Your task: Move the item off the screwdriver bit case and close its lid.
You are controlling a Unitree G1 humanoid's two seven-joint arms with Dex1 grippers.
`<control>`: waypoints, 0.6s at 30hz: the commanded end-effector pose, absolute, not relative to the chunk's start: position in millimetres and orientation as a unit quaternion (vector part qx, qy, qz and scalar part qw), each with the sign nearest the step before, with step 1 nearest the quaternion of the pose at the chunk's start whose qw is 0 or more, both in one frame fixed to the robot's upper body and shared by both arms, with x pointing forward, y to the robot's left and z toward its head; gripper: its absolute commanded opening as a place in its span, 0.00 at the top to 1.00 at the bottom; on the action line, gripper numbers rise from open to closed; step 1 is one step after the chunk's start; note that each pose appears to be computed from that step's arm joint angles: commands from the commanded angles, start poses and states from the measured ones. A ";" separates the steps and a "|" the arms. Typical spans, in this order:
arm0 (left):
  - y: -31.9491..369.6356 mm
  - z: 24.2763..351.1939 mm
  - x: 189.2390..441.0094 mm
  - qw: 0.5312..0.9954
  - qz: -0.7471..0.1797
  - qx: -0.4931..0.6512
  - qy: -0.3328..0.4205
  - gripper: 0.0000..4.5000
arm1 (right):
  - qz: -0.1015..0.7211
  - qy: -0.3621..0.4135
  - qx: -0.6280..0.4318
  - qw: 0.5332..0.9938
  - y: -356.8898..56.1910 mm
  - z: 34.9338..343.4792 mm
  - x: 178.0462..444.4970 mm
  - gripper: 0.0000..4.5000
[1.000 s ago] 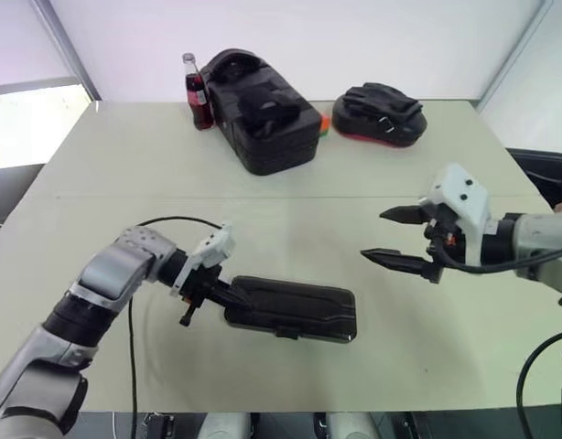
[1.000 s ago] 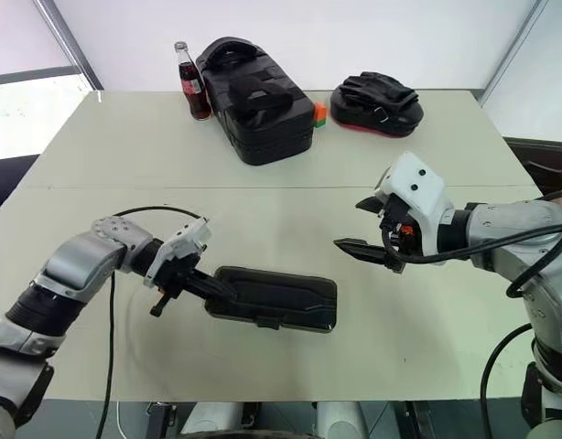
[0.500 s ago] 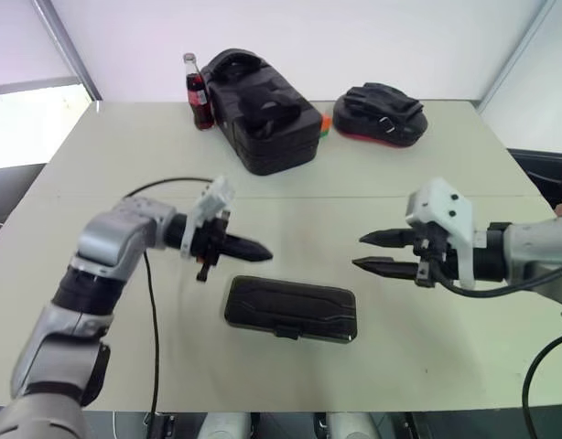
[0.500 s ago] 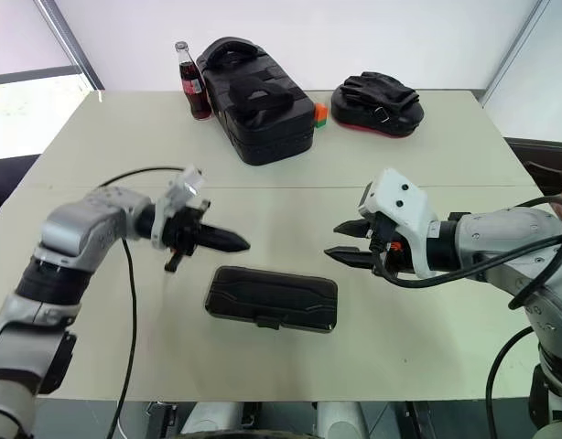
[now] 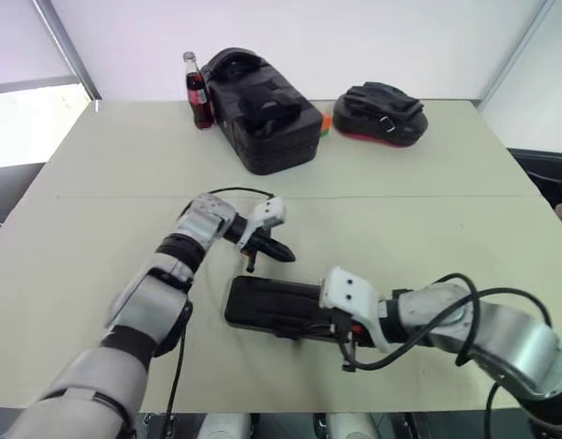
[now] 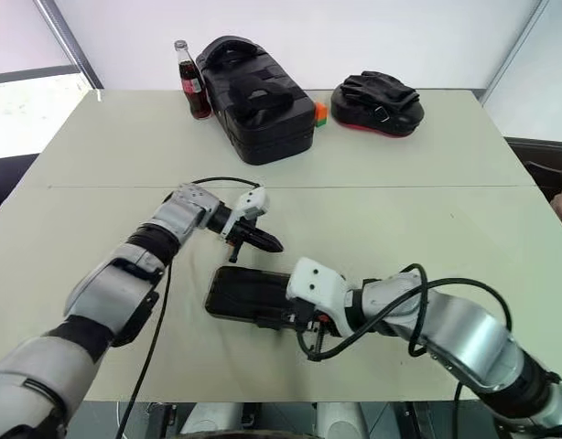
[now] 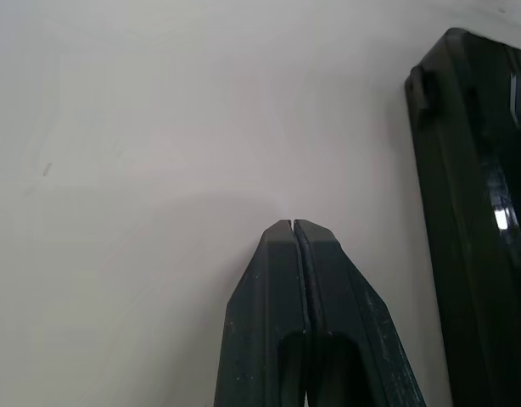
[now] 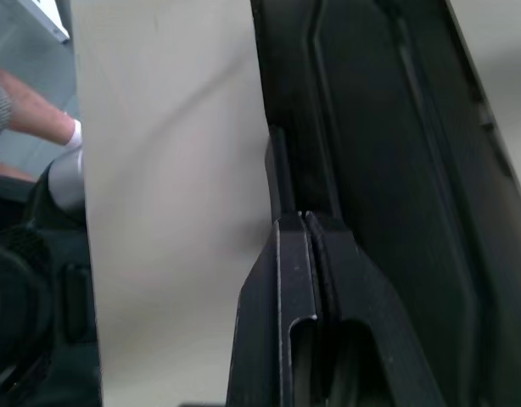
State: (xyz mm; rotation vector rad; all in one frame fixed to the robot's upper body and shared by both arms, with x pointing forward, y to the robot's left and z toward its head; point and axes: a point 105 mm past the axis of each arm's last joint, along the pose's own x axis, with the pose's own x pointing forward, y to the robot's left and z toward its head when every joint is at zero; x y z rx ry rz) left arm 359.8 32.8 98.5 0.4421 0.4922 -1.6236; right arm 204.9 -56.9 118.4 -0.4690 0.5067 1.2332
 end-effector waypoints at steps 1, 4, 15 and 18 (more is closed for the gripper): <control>26.1 98.0 356.6 0.619 -0.725 0.215 0.212 1.00 | 0.576 0.204 -0.228 0.758 -41.4 124.1 195.7 1.00; 25.4 94.2 349.8 0.594 -0.742 0.220 0.219 1.00 | 0.567 0.208 -0.244 0.759 -35.4 118.2 196.5 1.00; 23.5 89.9 339.8 0.569 -0.762 0.220 0.218 1.00 | 0.534 0.228 -0.320 0.749 -37.7 106.1 195.6 1.00; 22.3 89.4 335.6 0.561 -0.769 0.218 0.216 1.00 | 0.514 0.230 -0.356 0.746 -41.0 101.5 198.6 1.00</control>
